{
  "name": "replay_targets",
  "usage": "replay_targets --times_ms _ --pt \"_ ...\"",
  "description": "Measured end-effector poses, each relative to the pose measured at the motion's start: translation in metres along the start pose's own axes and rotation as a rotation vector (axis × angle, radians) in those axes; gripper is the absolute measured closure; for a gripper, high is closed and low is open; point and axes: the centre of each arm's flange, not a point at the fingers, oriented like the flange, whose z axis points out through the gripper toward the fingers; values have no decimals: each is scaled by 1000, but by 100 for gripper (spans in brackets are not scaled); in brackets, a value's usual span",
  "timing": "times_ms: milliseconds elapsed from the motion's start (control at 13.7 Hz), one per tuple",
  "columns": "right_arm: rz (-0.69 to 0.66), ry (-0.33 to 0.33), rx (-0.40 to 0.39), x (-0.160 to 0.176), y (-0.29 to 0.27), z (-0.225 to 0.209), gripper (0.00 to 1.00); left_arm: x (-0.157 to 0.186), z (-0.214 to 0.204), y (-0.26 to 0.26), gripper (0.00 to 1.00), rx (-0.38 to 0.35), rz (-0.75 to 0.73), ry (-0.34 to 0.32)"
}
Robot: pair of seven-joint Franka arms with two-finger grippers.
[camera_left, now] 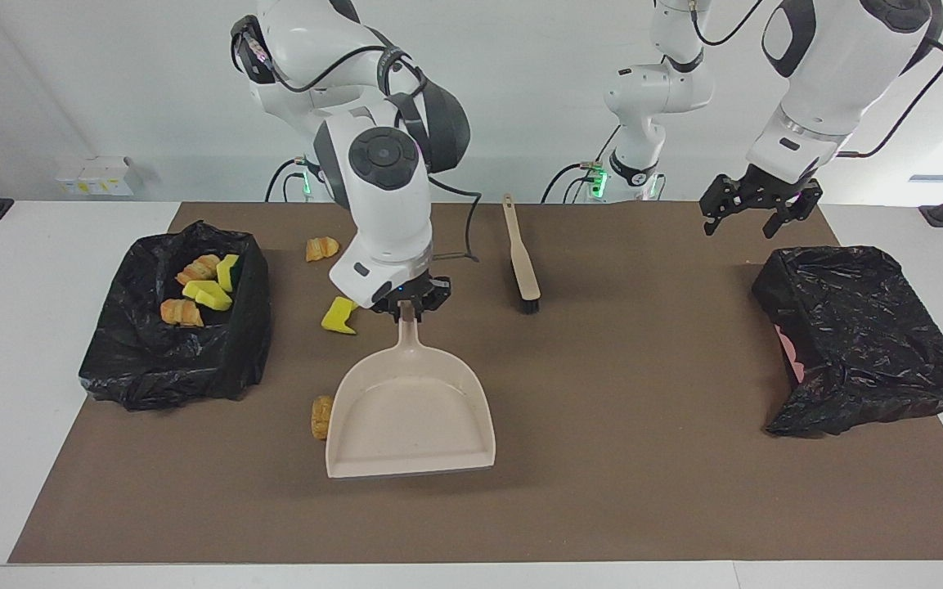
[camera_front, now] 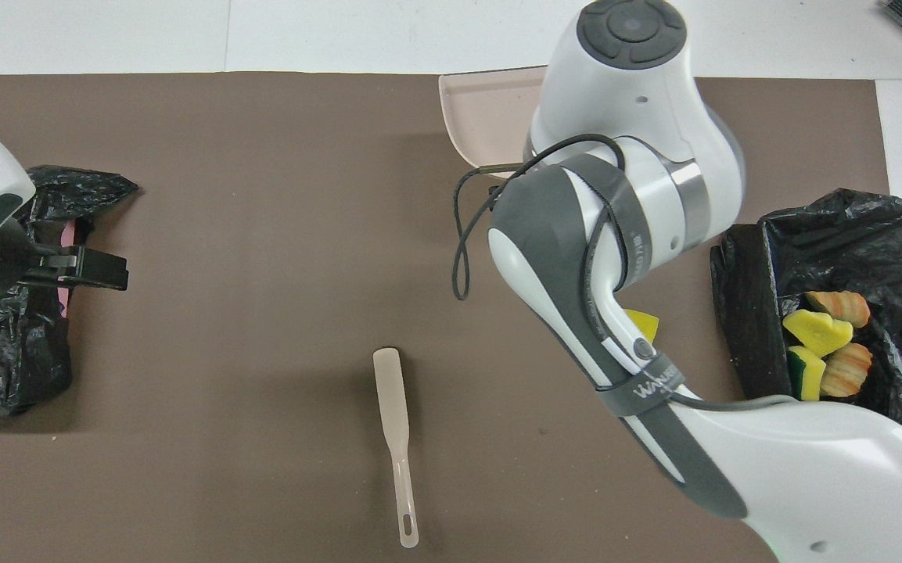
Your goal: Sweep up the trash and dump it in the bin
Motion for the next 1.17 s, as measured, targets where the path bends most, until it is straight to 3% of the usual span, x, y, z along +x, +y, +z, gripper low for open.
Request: replay_targets --times_ms 146,585,1170 --pt "34 -21 51 -2 -38 23 69 -1 0 0 0 0 -2 -4" --pt "28 -46 62 -27 -128 83 69 -2 0 -8 0 0 -18 -9" --pt "0 -94 66 -38 -160 129 69 -2 0 -12 0 -1 -27 -9"
